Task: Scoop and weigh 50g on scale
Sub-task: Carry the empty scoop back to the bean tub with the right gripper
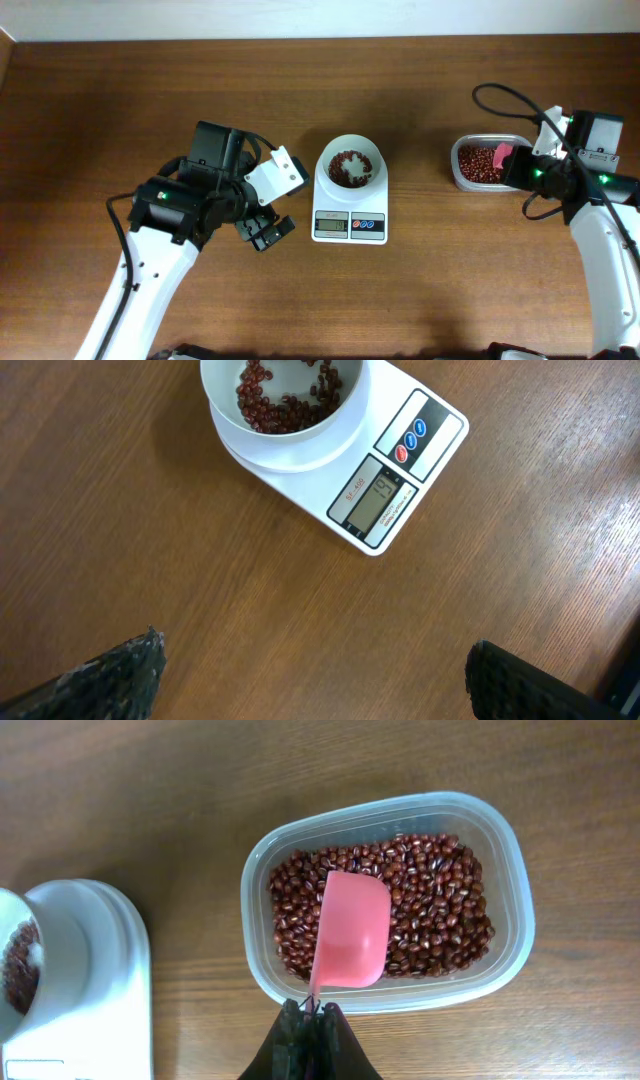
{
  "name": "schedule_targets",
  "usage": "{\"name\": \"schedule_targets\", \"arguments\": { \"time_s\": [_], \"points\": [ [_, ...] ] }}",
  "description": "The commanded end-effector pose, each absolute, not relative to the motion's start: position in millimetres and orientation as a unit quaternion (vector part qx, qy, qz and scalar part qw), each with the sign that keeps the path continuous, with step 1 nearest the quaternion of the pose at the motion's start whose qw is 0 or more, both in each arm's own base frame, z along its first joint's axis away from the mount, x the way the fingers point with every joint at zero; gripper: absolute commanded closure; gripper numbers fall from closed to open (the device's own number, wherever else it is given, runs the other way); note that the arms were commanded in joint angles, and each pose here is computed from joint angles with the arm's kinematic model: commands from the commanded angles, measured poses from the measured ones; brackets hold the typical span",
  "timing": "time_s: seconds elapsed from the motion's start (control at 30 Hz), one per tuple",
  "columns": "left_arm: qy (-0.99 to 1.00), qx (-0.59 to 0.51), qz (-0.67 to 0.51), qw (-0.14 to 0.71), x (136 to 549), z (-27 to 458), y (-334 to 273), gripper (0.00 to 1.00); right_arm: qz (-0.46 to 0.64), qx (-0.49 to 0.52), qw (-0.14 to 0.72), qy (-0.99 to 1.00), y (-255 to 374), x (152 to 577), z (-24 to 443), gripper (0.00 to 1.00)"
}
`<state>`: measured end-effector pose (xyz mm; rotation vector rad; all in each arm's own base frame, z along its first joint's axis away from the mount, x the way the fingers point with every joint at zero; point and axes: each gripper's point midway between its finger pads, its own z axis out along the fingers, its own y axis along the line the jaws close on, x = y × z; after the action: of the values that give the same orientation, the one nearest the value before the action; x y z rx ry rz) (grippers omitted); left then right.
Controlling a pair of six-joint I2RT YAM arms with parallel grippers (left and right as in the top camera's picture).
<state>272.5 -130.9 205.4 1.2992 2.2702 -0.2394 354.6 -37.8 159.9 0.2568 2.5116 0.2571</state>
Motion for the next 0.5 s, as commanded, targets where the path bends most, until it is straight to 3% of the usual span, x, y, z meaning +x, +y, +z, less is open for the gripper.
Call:
{"name": "schedule_targets", "arguments": {
  "time_s": [0.0,0.2,0.47],
  "points": [
    [0.828,0.484,-0.088,0.269,274,214,-132,0.01,0.046,0.063,0.296,0.952,-53,359,155,0.96],
    [0.828,0.484,-0.088,0.269,274,214,-132,0.01,-0.012,0.078,0.292,0.953,-80,386,124,0.96],
    [0.828,0.484,-0.088,0.269,274,214,-132,0.01,-0.045,0.065,0.222,0.972,-90,368,92,0.96]
  ]
}}
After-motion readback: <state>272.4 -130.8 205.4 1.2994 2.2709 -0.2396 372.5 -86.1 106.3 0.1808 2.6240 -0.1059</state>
